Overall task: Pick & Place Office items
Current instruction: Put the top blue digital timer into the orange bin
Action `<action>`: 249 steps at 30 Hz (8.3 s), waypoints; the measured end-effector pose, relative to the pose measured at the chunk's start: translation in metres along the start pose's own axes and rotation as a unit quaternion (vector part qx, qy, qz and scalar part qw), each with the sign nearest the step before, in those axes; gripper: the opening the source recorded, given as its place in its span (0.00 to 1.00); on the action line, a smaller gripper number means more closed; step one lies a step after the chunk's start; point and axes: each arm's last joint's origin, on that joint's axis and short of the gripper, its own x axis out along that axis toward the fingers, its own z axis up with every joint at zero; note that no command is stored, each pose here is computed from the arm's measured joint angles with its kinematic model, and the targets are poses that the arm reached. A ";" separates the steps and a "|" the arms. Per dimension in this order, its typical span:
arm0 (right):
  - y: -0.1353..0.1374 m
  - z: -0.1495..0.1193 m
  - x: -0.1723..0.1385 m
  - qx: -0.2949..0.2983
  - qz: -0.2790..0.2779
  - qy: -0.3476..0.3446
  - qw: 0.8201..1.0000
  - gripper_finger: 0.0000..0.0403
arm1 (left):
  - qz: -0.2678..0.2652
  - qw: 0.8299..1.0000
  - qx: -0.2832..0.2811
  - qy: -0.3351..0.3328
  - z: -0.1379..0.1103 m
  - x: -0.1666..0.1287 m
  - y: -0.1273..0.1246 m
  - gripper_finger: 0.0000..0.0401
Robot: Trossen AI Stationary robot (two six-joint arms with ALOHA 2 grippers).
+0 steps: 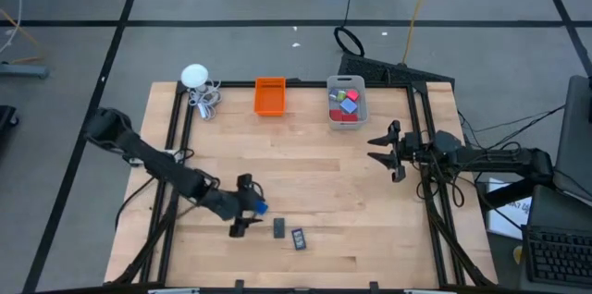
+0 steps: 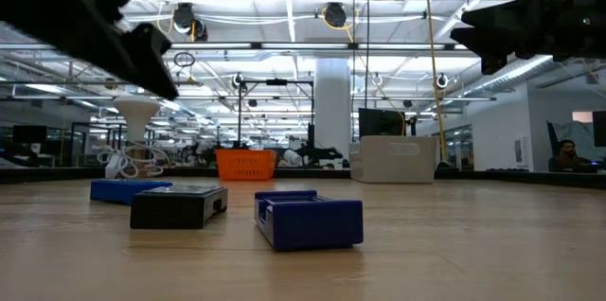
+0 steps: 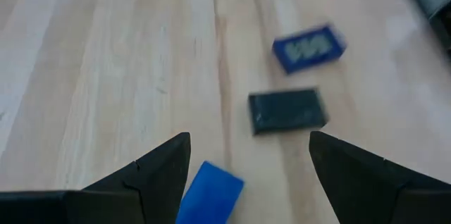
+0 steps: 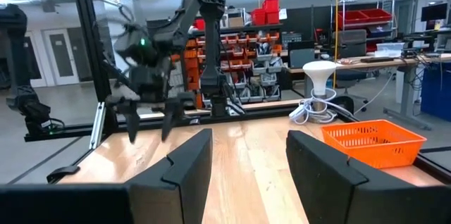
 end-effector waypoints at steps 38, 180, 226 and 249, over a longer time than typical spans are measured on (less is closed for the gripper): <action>0.000 0.000 0.000 0.010 0.002 0.001 1.000 0.42 | 0.048 0.985 -0.019 0.167 -0.041 0.045 0.016 0.68; 0.000 0.001 0.000 0.008 0.003 -0.003 1.000 0.42 | 0.432 0.793 -0.385 -0.191 0.005 -0.044 0.294 0.39; 0.000 0.001 0.000 0.007 0.003 -0.003 1.000 0.42 | 0.388 0.820 -0.395 -0.147 -0.013 0.012 0.293 0.39; 0.000 0.001 0.000 0.007 0.003 -0.003 1.000 0.42 | 0.505 0.785 -0.336 -0.126 -0.003 -0.011 0.283 0.39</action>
